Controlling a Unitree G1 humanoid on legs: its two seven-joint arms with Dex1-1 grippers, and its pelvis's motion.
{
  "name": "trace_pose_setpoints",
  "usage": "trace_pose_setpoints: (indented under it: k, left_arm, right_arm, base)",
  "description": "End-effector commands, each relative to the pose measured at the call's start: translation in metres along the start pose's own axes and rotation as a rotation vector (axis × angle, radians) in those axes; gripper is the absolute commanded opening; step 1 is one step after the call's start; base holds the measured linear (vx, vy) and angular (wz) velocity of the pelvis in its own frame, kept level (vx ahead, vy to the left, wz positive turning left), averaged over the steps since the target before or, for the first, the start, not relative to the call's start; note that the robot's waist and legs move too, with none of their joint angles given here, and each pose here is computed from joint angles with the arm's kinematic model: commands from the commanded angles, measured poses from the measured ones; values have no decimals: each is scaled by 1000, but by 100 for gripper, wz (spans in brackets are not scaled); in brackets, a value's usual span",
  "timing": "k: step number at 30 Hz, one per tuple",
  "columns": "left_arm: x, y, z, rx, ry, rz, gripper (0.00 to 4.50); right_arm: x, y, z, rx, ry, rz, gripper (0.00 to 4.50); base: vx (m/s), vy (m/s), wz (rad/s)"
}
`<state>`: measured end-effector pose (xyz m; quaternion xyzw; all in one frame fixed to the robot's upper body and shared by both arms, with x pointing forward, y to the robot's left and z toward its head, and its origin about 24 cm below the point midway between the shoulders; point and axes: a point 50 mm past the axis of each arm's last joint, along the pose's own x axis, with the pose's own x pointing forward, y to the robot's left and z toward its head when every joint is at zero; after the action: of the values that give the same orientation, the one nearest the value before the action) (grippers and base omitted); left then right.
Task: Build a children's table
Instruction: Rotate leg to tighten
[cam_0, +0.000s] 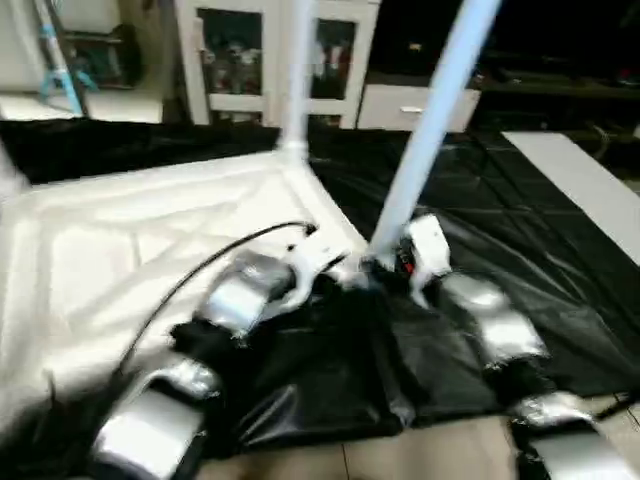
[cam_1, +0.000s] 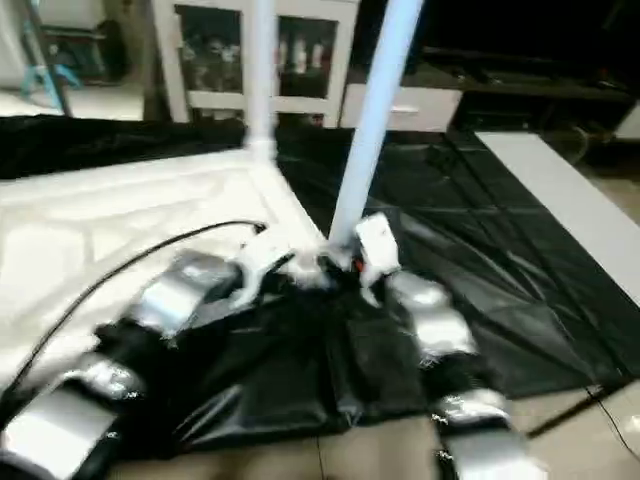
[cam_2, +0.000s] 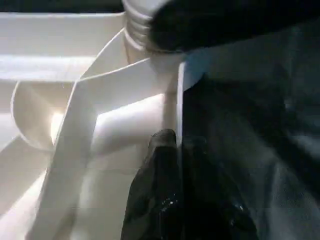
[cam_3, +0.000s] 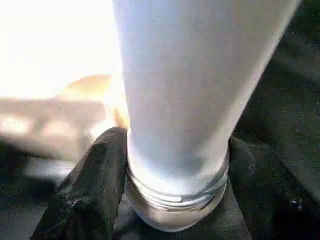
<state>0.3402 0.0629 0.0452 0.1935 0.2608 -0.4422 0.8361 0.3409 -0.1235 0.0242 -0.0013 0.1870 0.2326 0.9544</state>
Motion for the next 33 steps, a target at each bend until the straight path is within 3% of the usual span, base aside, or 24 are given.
trace_pose_setpoints:
  k: [1, 4, 7, 10, 12, 13, 15, 17, 19, 23, 28, 33]
  left_arm:
    - [9, -6, 23, 31, -85, 56, 0]
    - [14, -10, 30, 55, -100, 69, 0]
    - [14, -8, 30, 59, -98, 82, 0]
    - [11, -4, 28, 78, -98, 89, 0]
    - [9, -3, 26, 90, -101, 78, 0]
    - [9, -2, 24, 98, -103, 68, 0]
    - [8, -3, 23, 121, -110, 49, 0]
    - [6, -3, 17, 131, -101, 5, 0]
    - [5, -4, 14, 141, -93, -20, 0]
    - [-4, -7, -7, 164, -28, -172, 0]
    - [-24, -17, -20, 228, -28, -431, 0]
    - [-35, -16, -27, 278, 12, -503, 0]
  right_arm:
    - [7, 9, -25, 45, 120, -135, 267]
    - [16, 26, -16, -3, 63, -99, 267]
    - [20, 29, -7, 27, 3, -74, 267]
    - [17, 25, 2, 53, -77, -48, 267]
    - [12, 22, 9, 120, -139, 28, 337]
    - [8, 19, 12, 132, -173, 52, 337]
    - [4, 16, 15, 126, -200, 73, 339]
    - [-5, 6, 17, 69, -218, 97, 378]
    - [-8, 2, 18, 54, -221, 99, 385]
    - [-31, -23, 23, -107, -174, 166, 418]
    - [-64, -30, 14, -332, -3, 481, 444]
    - [-80, -27, 7, -354, 82, 659, 444]
  base:
    - [0, 0, 0]
    - [0, 0, 0]
    - [0, 0, 0]
    - [0, 0, 0]
    - [0, 0, 0]
    - [0, 0, 0]
    - [0, 0, 0]
    - [0, 0, 0]
    - [0, 0, 0]
    - [0, 0, 0]
    - [26, -12, 7]
    - [64, -20, 11]
